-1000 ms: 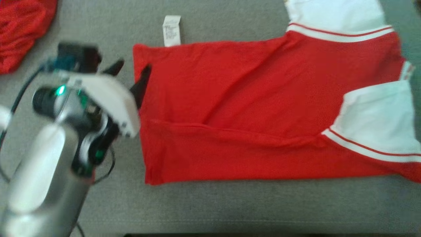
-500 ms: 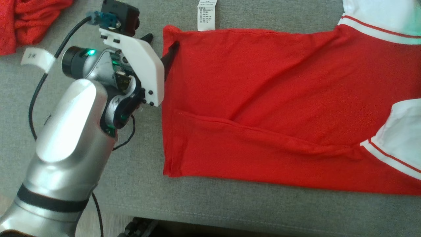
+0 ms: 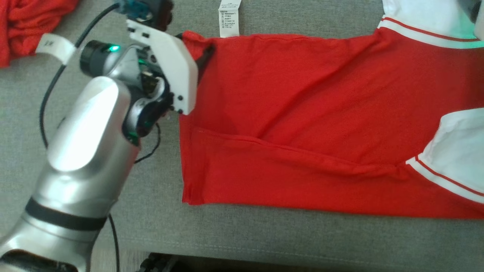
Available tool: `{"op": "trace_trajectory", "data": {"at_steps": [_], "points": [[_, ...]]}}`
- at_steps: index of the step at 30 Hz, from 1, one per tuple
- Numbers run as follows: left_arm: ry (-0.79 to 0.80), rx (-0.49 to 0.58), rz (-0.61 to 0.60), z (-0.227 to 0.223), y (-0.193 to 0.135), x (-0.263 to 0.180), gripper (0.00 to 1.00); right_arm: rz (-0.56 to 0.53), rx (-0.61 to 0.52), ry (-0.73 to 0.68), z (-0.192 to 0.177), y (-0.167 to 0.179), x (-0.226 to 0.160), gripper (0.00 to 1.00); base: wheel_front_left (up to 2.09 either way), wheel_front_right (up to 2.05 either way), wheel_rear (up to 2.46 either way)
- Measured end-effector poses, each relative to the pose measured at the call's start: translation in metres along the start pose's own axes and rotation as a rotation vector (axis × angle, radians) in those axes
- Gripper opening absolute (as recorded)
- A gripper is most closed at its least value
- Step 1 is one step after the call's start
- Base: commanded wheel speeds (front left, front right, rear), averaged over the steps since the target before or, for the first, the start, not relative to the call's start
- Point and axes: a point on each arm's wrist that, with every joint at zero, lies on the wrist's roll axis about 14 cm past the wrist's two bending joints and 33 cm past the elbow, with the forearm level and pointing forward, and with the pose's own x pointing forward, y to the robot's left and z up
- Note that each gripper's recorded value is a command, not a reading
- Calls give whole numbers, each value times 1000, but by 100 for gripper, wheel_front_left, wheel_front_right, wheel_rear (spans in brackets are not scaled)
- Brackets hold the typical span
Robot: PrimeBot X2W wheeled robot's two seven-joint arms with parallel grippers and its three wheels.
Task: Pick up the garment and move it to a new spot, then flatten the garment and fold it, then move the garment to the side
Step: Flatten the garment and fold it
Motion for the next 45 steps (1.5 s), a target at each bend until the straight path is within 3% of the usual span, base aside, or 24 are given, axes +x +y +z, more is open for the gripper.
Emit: {"op": "trace_trajectory", "data": {"at_steps": [1,2,3,11,18,23,31,45], "points": [[2,1,-5,1,-2,1,87,1,-3,-1,0,1,0,60,0,0,0],[3,1,-13,1,-6,2,40,3,-3,-5,1,1,0,0,0,0,0],[6,8,-20,1,-8,3,0,3,-3,-11,3,2,0,0,0,0,0],[-11,24,-23,5,-11,2,0,-26,28,-184,29,-10,-15,0,0,0,0],[-111,6,-12,30,-9,-2,0,-38,76,-292,52,-25,-41,0,0,0,0],[-193,9,-19,45,-12,-12,0,-41,46,-353,58,-32,-68,0,0,0,0],[-261,-43,-63,33,-33,-39,0,-29,-32,-303,-4,-31,-95,0,0,0,0],[-296,-140,-102,-1,-61,-90,0,-45,-27,-244,-88,-32,-150,0,0,0,0]]}}
